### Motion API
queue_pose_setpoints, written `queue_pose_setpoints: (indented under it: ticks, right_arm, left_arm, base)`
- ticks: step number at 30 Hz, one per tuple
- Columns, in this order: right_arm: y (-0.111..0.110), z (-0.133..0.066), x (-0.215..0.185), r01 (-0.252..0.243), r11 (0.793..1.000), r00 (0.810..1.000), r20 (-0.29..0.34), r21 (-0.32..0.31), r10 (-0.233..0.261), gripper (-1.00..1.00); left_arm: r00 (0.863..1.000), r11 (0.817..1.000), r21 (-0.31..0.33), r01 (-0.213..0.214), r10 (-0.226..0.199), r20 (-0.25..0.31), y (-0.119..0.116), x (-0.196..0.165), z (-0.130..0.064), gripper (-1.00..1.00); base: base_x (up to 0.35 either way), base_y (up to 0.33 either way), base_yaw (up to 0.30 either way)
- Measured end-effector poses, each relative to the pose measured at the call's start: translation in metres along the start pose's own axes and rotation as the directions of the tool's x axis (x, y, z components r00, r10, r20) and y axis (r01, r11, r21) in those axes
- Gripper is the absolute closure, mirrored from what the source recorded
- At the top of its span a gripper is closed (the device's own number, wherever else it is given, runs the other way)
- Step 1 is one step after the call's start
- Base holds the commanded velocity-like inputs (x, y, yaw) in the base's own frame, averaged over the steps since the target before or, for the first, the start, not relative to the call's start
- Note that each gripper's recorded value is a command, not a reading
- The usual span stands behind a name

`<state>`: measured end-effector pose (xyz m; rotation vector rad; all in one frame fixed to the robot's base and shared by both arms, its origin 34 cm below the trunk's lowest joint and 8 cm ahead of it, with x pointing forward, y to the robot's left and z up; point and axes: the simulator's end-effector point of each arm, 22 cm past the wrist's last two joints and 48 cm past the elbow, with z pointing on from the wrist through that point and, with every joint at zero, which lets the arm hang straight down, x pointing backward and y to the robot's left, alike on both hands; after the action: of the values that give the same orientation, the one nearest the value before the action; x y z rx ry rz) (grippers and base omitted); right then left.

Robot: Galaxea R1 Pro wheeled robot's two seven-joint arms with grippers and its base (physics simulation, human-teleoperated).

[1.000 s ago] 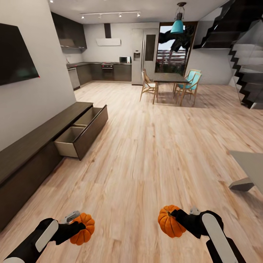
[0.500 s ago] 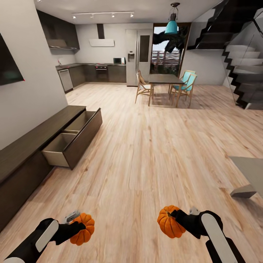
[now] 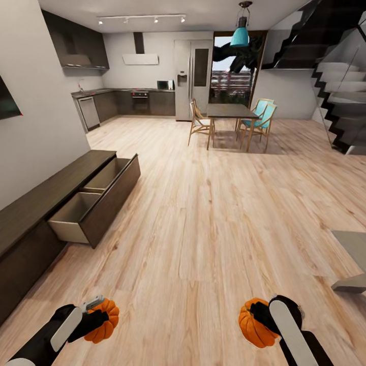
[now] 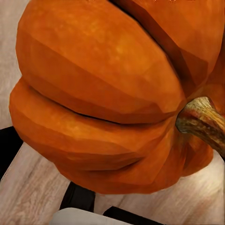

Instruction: Place each of the two pumpkins and all three candles from the living room inside a cabinet in the living room (use any cabinet), then make sure every cabinet is closed, and position the cauldron so it is next to a table in the living room.

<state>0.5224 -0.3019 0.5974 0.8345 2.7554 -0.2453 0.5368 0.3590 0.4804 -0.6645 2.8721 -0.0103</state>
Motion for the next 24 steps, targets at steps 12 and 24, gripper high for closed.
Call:
queue_pose_setpoints:
  ticks: [12, 24]
  right_arm:
    - [0.066, 0.030, 0.036, 0.058, 0.984, 0.996, 0.071, -0.171, -0.046, 1.00]
    - [0.083, 0.028, 0.025, 0.064, 0.979, 0.995, 0.085, -0.192, -0.049, 1.00]
  left_arm:
    - [0.999, 1.000, -0.004, 0.017, -0.017, 0.047, 0.001, -0.010, 0.000, 1.00]
    - [0.999, 1.000, -0.017, -0.014, 0.015, 0.035, -0.020, 0.028, 0.020, 1.00]
  base:
    - [0.331, 0.000, 0.000]
    - [0.331, 0.000, 0.000]
